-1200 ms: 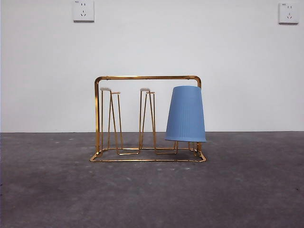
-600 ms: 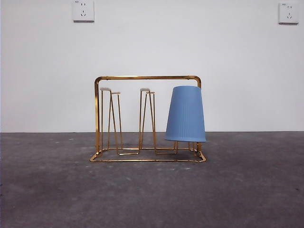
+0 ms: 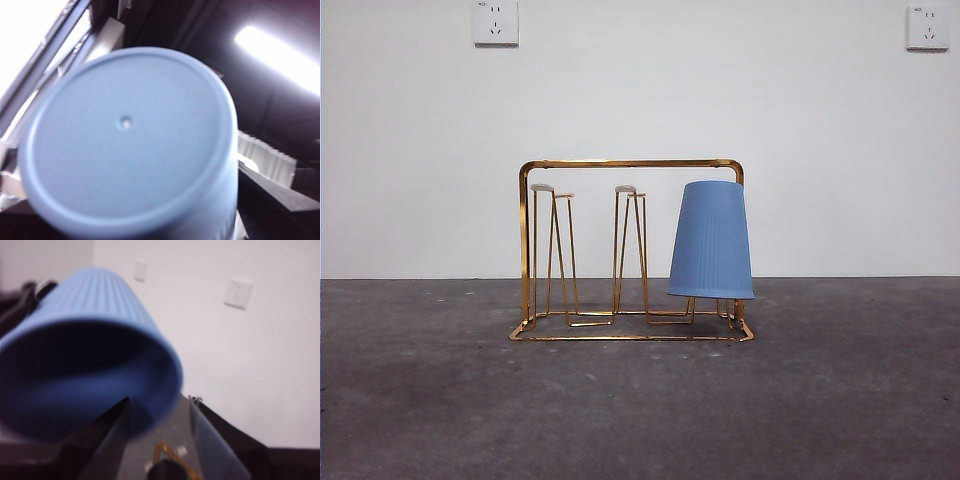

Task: Pick up cup 1,put cup 1 in the cup rack,pick up cup 2,put cup 2 in the cup rack

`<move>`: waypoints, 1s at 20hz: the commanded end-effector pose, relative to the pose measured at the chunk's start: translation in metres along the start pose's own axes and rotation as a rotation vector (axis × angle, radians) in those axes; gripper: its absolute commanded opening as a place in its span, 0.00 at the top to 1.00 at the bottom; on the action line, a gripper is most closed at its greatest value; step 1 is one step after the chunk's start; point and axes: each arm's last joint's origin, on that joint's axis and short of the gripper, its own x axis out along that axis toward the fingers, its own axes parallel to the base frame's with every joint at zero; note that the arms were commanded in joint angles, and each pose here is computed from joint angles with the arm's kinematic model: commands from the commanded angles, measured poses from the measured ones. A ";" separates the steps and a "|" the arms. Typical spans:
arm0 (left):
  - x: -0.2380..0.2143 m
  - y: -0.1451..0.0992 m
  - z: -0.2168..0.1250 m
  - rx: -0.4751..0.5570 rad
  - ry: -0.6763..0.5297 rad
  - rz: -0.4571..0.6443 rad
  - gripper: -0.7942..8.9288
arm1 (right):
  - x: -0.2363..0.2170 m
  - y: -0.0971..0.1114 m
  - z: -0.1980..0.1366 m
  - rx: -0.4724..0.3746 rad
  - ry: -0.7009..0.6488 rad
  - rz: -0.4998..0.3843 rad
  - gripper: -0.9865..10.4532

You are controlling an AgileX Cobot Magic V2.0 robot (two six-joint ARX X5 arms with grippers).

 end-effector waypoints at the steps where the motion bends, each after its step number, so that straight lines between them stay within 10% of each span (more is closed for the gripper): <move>1: -0.006 -0.001 0.006 0.031 0.021 0.025 0.92 | -0.008 0.000 -0.006 0.006 0.057 -0.012 0.74; 7: -0.027 -0.005 0.017 0.147 0.128 0.251 0.92 | -0.036 0.001 -0.020 0.037 0.204 -0.047 0.75; 15: -0.077 -0.017 0.015 0.479 0.321 0.951 0.92 | -0.061 0.002 -0.037 0.071 0.371 -0.071 0.75; 20: -0.091 -0.009 0.008 0.594 0.452 1.204 0.93 | -0.063 0.003 -0.041 0.088 0.419 -0.068 0.75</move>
